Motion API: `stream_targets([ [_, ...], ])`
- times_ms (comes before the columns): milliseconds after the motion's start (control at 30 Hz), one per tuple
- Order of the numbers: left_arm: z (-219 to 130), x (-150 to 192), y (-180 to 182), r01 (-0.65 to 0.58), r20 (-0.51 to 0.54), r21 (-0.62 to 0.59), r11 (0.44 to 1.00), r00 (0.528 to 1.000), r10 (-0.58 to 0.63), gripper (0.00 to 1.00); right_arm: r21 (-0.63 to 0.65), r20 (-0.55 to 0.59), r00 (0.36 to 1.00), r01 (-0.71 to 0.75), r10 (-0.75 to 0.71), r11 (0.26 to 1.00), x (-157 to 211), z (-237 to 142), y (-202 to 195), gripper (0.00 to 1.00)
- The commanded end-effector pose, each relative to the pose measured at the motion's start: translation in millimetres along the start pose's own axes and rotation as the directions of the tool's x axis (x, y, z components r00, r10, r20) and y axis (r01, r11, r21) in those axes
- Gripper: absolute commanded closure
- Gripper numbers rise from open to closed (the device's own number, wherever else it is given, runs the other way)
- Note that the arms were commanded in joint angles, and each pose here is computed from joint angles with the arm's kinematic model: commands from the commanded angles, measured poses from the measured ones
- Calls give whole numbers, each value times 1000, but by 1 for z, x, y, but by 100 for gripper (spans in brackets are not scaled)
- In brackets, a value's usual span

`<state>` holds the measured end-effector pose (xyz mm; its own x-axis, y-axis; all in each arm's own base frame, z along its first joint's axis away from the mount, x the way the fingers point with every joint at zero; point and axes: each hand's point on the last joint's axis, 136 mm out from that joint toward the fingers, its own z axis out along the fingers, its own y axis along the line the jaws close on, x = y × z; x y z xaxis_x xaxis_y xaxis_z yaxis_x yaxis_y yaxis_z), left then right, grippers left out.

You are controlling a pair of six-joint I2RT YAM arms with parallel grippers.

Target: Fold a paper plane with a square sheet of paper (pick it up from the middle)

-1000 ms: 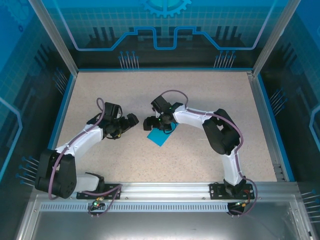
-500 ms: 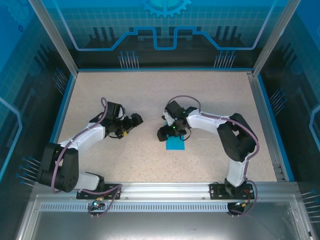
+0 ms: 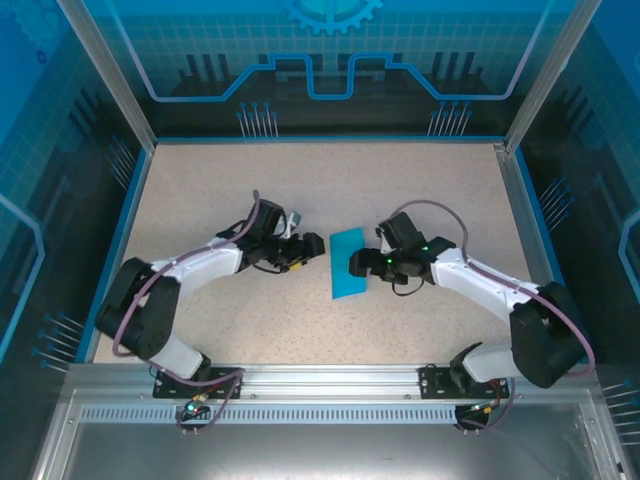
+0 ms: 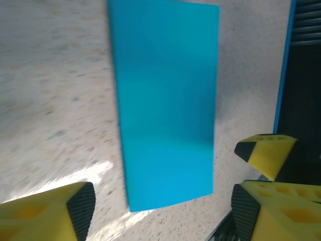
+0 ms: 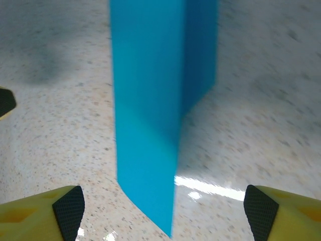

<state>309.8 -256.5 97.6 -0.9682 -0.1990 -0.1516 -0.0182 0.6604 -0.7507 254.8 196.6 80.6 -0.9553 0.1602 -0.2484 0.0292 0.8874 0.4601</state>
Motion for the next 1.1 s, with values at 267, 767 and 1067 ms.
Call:
stream_targets([
  [267,50,-12,-33,-18,-97,101,995,995,28,46,-115,-87,970,-234,225,965,32,18,-10,35],
  [767,56,-14,-24,-14,-108,53,999,994,20,46,-175,-92,958,-284,272,943,36,22,-2,67],
  [1067,59,-14,-25,-13,-118,59,998,993,20,47,-154,-91,961,-274,263,949,43,21,3,79],
])
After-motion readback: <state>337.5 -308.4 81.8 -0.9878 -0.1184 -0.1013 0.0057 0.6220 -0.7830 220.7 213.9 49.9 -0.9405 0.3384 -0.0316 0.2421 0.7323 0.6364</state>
